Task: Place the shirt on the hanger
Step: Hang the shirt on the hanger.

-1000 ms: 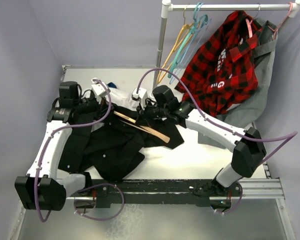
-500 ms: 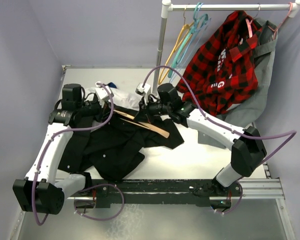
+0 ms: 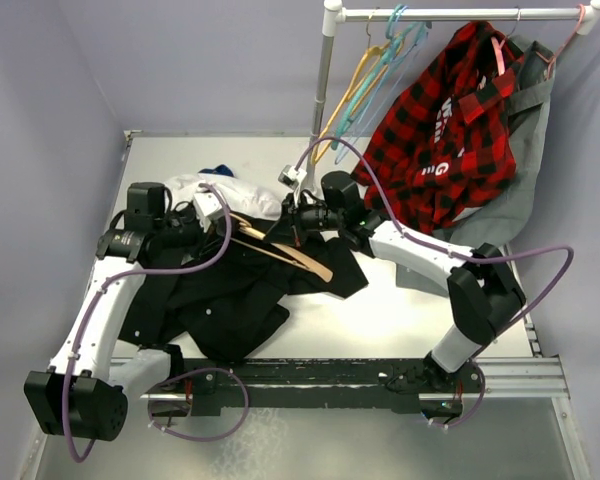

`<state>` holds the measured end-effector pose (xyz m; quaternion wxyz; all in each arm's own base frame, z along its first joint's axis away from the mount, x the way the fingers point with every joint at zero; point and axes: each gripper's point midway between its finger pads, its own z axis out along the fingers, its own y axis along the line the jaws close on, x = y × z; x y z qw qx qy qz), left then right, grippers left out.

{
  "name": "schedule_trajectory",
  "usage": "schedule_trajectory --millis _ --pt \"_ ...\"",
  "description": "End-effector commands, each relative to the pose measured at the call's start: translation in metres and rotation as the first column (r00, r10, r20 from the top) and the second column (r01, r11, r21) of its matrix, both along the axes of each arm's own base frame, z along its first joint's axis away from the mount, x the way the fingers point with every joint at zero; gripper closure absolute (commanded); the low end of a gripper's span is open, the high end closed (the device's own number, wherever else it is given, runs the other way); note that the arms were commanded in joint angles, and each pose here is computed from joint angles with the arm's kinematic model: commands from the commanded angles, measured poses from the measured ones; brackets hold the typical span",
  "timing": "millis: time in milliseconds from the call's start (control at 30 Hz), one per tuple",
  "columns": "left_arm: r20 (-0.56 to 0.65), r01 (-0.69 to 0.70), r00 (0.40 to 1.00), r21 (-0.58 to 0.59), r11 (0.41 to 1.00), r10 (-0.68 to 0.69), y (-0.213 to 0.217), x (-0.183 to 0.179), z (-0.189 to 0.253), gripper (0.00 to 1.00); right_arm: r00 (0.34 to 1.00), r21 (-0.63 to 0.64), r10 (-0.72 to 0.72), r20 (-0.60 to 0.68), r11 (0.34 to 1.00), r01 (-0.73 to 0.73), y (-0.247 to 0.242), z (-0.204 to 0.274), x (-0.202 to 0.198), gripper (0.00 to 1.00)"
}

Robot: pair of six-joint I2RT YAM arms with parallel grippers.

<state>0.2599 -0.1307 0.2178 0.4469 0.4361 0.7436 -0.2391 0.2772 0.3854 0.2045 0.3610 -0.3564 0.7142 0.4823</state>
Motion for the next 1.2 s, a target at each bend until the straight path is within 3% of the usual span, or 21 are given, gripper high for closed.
schedule_trajectory --millis 0,233,400,667,967,1067,1100,1133,1167 --pt "-0.022 0.066 0.998 -0.035 0.997 -0.067 -0.008 -0.018 -0.003 1.0 0.999 0.145 0.028 0.03 0.989 -0.032 0.013 0.034 0.002 1.0" --pt "0.006 0.069 0.998 -0.084 0.994 -0.069 -0.015 -0.009 0.002 1.0 1.0 0.165 0.019 0.022 0.986 -0.023 0.023 0.033 0.014 1.0" --pt "-0.039 0.116 0.992 -0.155 0.981 -0.123 -0.029 -0.016 0.007 1.0 0.999 0.182 -0.03 0.035 0.983 0.023 0.028 0.031 0.03 1.0" --pt "-0.089 0.162 0.98 -0.143 0.976 -0.176 -0.034 -0.036 -0.004 1.0 0.998 0.206 -0.058 0.021 0.977 0.052 0.035 0.026 0.053 1.0" --pt "-0.044 0.148 0.987 -0.127 0.981 -0.155 -0.034 -0.027 0.004 0.99 0.999 0.21 -0.051 0.003 0.976 0.049 0.038 0.016 0.062 1.0" --pt "0.04 0.043 0.998 -0.042 0.998 -0.042 -0.019 0.001 0.012 0.65 0.999 0.216 -0.044 -0.006 0.975 0.044 0.035 0.013 0.062 1.0" --pt "0.081 -0.001 0.997 -0.007 1.0 0.001 -0.012 0.012 0.017 0.48 0.999 0.215 -0.042 -0.008 0.976 0.042 0.034 0.012 0.062 1.0" --pt "0.125 -0.033 0.992 0.024 0.999 0.029 -0.005 0.021 0.024 0.22 0.999 0.213 -0.038 -0.011 0.976 0.04 0.033 0.01 0.062 1.0" --pt "0.17 -0.06 0.984 0.055 0.997 0.05 0.001 0.029 0.032 0.03 0.999 0.212 -0.035 -0.013 0.977 0.037 0.032 0.009 0.063 1.0"
